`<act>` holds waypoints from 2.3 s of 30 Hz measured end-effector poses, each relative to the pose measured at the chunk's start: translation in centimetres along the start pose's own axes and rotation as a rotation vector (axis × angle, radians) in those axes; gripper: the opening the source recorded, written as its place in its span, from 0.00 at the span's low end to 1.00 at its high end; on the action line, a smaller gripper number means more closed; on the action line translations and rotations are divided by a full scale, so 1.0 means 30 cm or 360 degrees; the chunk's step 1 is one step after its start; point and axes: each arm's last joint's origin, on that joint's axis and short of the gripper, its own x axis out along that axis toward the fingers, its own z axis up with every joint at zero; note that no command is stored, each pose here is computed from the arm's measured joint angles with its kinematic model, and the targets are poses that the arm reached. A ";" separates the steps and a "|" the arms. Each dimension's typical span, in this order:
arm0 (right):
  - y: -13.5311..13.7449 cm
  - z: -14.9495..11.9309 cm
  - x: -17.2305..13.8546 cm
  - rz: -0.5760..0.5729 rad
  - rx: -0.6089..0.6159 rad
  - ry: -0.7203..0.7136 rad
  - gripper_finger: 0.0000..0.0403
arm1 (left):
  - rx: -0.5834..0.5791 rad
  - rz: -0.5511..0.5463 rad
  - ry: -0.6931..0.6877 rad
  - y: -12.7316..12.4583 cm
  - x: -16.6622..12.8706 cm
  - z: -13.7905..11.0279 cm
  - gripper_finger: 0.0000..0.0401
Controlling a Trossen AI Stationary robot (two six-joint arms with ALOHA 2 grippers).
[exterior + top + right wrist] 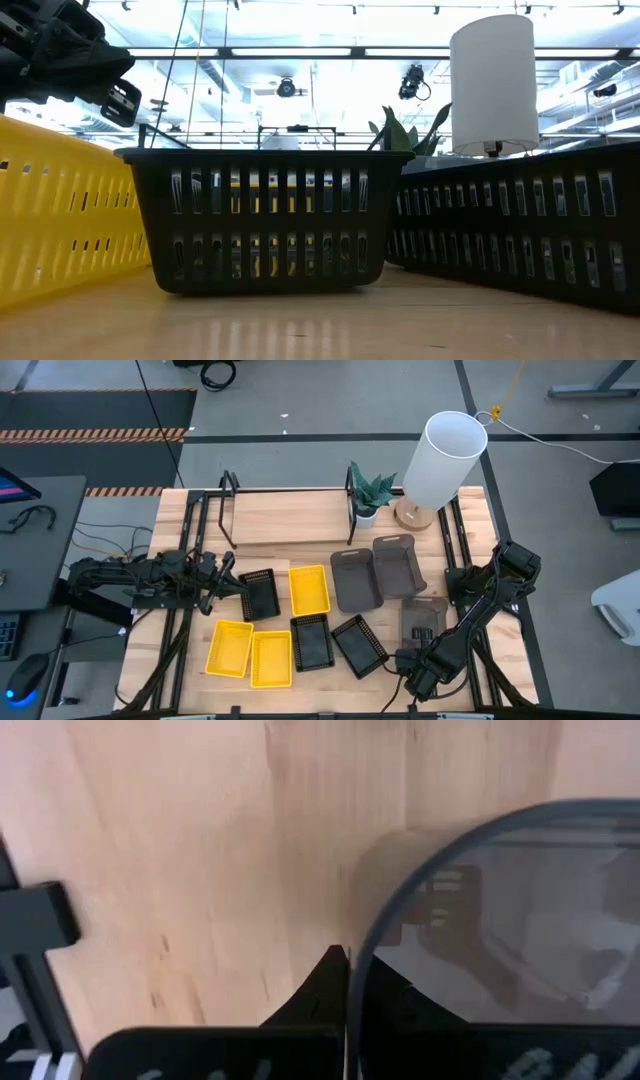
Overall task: Stack baskets on shelf by color
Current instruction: Stack the bottom gray bin on top of the top right gray bin
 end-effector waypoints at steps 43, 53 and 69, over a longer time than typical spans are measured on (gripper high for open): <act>-0.046 0.034 -0.388 -0.0391 -0.0505 -0.0144 0.01 | 0.0000 0.0000 0.0001 0.000 0.000 0.000 0.07; -0.180 0.101 -0.426 -0.0426 -0.0474 -0.0186 0.01 | 0.0000 0.0000 0.0001 0.000 0.000 0.000 0.09; -0.408 0.149 -0.340 -0.0533 -0.0429 -0.0097 0.01 | 0.0000 0.0000 0.0000 0.000 0.000 0.000 0.08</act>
